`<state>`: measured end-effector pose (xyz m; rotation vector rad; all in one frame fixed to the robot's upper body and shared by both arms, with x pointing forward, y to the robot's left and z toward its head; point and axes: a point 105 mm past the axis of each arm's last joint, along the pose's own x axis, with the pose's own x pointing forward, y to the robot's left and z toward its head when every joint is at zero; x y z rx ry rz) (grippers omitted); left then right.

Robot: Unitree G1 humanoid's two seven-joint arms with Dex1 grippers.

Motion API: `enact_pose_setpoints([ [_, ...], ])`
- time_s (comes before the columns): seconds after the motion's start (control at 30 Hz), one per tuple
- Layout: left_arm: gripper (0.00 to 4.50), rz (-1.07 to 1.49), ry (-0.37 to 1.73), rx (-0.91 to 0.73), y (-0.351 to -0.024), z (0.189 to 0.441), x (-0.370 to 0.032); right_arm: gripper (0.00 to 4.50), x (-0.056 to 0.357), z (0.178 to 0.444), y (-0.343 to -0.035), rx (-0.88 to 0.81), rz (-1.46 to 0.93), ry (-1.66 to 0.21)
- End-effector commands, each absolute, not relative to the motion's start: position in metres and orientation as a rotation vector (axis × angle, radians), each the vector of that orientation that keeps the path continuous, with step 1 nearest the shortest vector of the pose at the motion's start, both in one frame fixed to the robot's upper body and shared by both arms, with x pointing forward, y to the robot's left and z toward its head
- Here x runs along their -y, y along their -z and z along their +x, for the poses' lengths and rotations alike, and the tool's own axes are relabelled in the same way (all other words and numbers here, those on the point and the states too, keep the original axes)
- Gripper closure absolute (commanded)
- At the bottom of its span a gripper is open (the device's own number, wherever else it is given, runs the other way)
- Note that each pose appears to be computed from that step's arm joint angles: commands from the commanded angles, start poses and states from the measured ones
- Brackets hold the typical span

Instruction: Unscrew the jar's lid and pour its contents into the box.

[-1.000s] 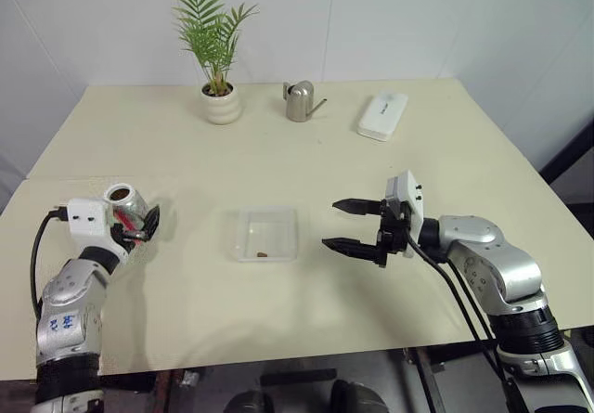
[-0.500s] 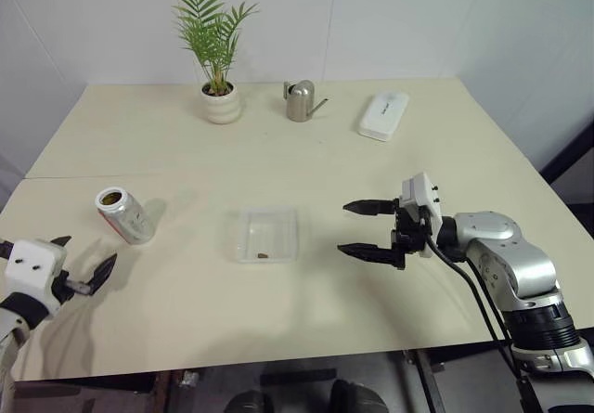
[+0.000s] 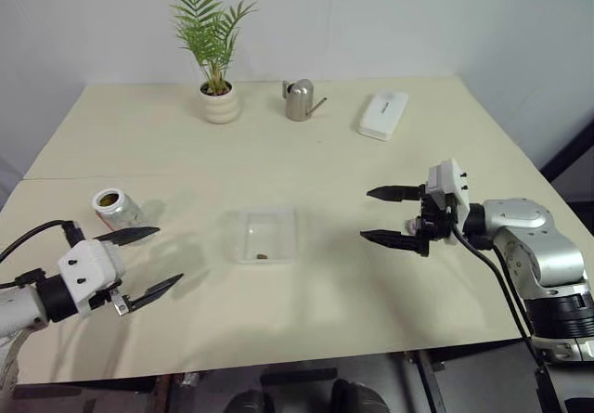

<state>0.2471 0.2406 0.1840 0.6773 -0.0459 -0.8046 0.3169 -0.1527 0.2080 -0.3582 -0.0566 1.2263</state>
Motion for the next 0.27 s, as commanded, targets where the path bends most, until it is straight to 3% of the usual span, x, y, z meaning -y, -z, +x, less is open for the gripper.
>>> enact_pose_setpoints([
  [0.03, 0.01, 0.683, 0.859, 0.067, -0.189, 0.257, -0.234, 0.0, 0.167, 0.313, -0.21, 0.084, -0.417, -1.184],
  [0.27, 0.01, 0.641, 0.915, 0.136, -0.192, 0.277, -0.222, 0.0, 0.182, 0.303, -0.198, 0.079, -0.398, -1.079],
])
